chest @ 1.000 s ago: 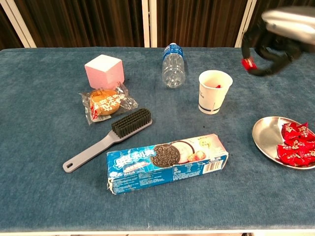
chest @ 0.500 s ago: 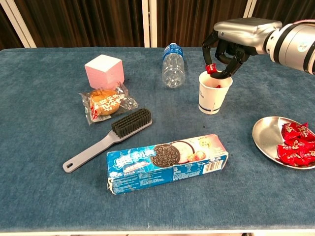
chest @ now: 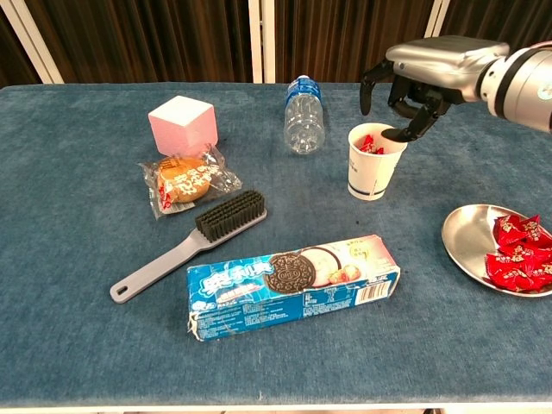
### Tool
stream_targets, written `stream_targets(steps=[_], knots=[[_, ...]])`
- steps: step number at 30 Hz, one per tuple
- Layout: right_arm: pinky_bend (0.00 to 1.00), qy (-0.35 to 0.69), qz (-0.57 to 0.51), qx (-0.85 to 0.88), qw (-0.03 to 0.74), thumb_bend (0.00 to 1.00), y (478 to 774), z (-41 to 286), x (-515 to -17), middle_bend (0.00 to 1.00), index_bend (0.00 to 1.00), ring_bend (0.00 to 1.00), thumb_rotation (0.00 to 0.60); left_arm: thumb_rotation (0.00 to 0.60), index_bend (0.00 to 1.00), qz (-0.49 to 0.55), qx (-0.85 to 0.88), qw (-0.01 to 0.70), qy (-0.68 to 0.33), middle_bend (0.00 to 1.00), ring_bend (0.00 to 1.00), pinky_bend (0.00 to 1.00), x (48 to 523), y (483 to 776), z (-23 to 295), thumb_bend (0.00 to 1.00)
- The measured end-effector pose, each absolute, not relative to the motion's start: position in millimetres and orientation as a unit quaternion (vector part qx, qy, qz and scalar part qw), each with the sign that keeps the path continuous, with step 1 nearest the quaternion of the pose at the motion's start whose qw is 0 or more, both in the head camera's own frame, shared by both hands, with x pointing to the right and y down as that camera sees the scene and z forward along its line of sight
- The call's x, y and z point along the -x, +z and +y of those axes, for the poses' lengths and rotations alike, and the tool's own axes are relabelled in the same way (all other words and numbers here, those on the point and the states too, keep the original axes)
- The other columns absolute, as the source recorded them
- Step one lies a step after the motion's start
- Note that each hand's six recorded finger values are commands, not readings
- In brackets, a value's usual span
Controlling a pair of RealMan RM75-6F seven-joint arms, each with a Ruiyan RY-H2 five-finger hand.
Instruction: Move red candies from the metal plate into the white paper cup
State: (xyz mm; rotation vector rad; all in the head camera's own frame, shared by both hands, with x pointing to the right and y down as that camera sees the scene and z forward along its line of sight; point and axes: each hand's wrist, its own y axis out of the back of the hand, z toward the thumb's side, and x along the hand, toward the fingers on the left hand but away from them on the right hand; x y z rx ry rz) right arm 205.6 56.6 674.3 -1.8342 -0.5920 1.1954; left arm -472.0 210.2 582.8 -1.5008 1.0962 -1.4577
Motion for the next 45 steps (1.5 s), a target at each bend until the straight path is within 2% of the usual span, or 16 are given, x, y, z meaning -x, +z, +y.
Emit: stream_targets(steps=[6,13,19,25,34,45], knots=[[1.0,0.482,-0.262,0.718,0.428,0.44,649,63,-235,0.91,0.43,1.0,0.6,0.6,0.07,0.429,0.59,0.384,-0.566,0.1,0.0,0.0,469,582,206,0.0],[1.0,0.539,-0.264,0.685,0.412,0.42,633,102,-302,0.91,0.47,1.0,0.6,0.6,0.07,0.427,0.596,0.386,-0.56,0.1,0.0,0.0,465,584,205,0.0],[1.0,0.58,-0.23,0.675,0.393,0.42,649,140,-334,0.91,0.5,1.0,0.6,0.6,0.07,0.428,0.598,0.385,-0.558,0.1,0.0,0.0,464,586,205,0.0],[1.0,0.594,-0.197,0.666,0.405,0.42,674,152,-344,0.91,0.52,1.0,0.6,0.6,0.07,0.43,0.597,0.387,-0.556,0.1,0.0,0.0,464,584,205,0.0],[1.0,0.593,-0.166,0.678,0.401,0.42,700,158,-337,0.91,0.53,1.0,0.6,0.6,0.07,0.43,0.595,0.383,-0.56,0.1,0.0,0.0,465,585,207,0.0],[1.0,0.584,-0.157,0.686,0.404,0.42,712,153,-325,0.91,0.54,1.0,0.6,0.6,0.07,0.431,0.594,0.383,-0.561,0.1,0.0,0.0,466,585,206,0.0]])
